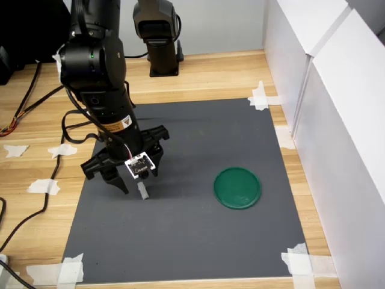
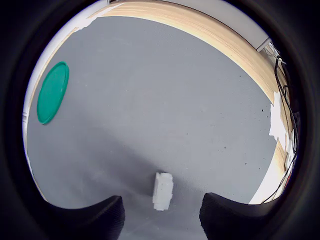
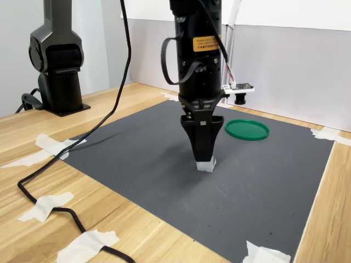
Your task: Grasp a white terminal and put it on the green lid.
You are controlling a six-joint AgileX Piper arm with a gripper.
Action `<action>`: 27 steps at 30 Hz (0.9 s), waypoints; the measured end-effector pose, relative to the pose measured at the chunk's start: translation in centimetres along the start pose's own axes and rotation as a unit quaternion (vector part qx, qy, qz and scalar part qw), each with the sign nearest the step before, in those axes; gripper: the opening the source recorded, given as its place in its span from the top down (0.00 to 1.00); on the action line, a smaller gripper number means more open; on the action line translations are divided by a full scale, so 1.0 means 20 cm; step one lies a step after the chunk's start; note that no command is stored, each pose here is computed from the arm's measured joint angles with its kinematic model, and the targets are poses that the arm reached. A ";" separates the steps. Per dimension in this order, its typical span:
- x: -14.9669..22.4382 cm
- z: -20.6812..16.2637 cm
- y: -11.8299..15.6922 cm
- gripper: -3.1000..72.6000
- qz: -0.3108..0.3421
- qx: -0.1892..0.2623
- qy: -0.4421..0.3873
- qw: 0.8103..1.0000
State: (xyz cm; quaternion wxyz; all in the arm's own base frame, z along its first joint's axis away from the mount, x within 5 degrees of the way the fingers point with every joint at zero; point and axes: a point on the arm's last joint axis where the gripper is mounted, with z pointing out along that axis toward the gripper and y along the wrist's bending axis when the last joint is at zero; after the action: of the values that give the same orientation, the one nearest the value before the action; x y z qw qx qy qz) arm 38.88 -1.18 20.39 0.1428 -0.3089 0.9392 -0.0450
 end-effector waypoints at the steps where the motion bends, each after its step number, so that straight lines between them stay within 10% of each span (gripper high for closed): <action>1: 0.00 0.01 0.00 0.13 -0.002 0.003 -0.001 1.000; 18: 0.00 0.09 0.00 0.16 -0.004 -0.001 0.007 1.000; 27: 0.00 0.12 0.00 0.72 0.005 -0.006 0.013 1.000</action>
State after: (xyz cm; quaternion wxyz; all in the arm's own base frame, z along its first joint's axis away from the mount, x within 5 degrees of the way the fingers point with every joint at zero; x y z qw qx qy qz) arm 39.59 -1.21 18.08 0.1288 -0.3040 0.9429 -0.0430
